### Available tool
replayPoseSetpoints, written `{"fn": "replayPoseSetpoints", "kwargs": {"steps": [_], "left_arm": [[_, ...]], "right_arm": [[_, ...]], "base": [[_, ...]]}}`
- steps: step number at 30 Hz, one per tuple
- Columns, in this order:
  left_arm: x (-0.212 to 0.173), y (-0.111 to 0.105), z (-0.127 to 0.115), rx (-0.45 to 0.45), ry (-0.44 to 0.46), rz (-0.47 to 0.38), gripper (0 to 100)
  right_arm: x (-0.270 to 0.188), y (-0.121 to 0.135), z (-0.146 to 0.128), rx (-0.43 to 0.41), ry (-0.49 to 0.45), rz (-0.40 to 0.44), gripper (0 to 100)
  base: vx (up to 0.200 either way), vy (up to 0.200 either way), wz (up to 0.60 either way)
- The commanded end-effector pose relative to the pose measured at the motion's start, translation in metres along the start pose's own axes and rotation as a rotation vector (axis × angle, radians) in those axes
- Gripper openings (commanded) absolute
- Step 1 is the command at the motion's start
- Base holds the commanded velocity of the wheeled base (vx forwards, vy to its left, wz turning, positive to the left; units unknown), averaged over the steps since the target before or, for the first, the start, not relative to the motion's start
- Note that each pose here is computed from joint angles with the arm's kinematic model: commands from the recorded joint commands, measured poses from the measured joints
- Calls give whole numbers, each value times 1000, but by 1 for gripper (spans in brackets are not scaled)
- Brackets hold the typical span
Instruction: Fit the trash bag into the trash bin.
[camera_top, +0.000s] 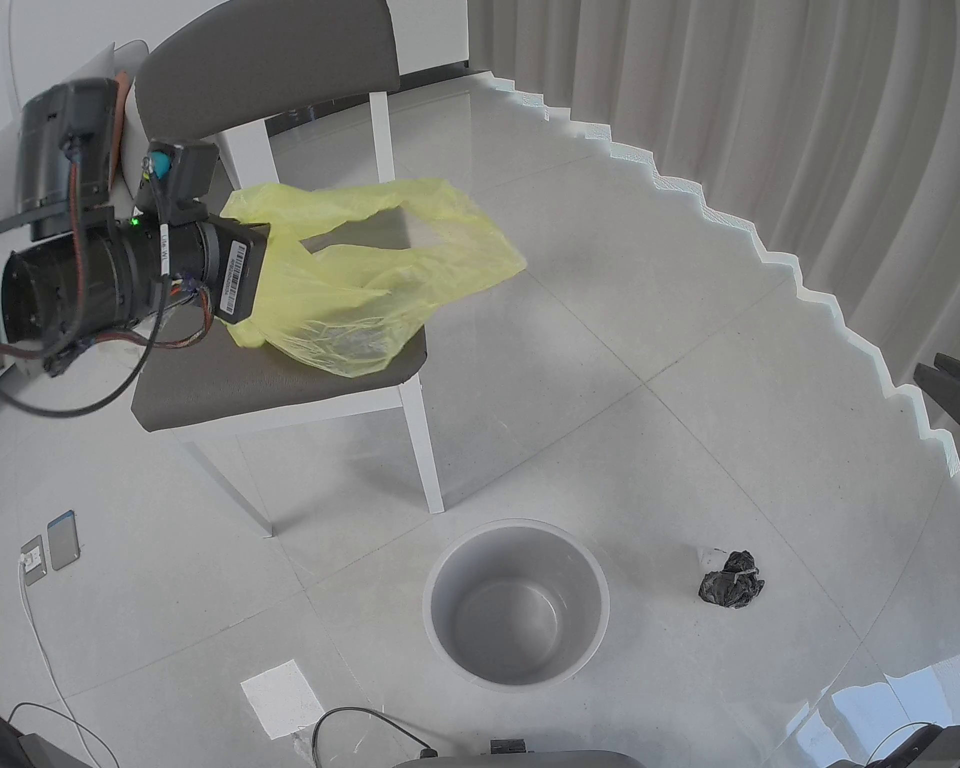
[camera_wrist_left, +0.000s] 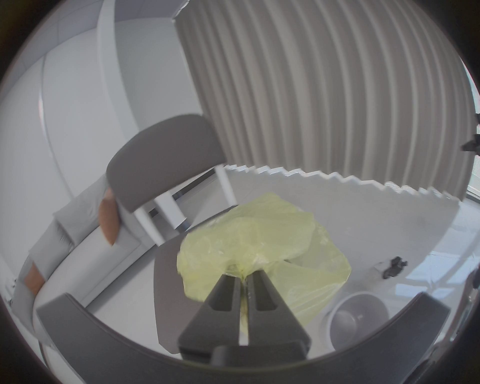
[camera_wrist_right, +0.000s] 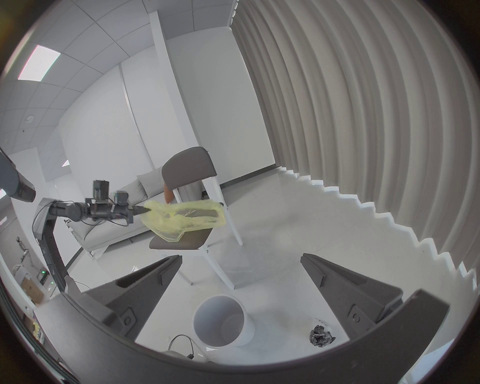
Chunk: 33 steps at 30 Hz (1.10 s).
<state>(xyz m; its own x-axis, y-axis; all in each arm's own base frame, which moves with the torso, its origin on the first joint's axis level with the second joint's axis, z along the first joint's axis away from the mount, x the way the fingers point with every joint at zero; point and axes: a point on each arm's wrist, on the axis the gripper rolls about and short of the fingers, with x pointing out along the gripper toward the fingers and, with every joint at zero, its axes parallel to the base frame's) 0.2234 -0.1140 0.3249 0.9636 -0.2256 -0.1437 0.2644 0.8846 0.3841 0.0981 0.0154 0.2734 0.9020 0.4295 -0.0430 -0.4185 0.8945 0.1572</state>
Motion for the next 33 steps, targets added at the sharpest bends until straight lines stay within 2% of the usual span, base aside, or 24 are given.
{"fn": "replayPoseSetpoints", "kwargs": {"steps": [1,4,6,8,15,27,33], "left_arm": [[-62,-15,29,99,-143,-275,0],[-63,-22,25,198,-145,-391,0],[-58,-26,24,254,-134,-406,0],[-53,-29,23,270,-127,-413,0],[-48,-39,23,282,-122,-466,0],[-36,-52,19,323,-102,-497,0],[-34,-57,26,322,-129,-500,0]], "right_arm": [[40,-6,1,26,97,53,100],[53,-10,-1,34,131,55,100],[61,-12,1,37,143,53,100],[66,-13,4,34,140,54,100],[77,-15,15,28,125,61,100],[86,-13,41,12,67,73,100],[94,-12,34,33,141,86,100]], "base": [[0,0,0],[0,0,0],[0,0,0],[0,0,0],[0,0,0],[0,0,0],[0,0,0]]}}
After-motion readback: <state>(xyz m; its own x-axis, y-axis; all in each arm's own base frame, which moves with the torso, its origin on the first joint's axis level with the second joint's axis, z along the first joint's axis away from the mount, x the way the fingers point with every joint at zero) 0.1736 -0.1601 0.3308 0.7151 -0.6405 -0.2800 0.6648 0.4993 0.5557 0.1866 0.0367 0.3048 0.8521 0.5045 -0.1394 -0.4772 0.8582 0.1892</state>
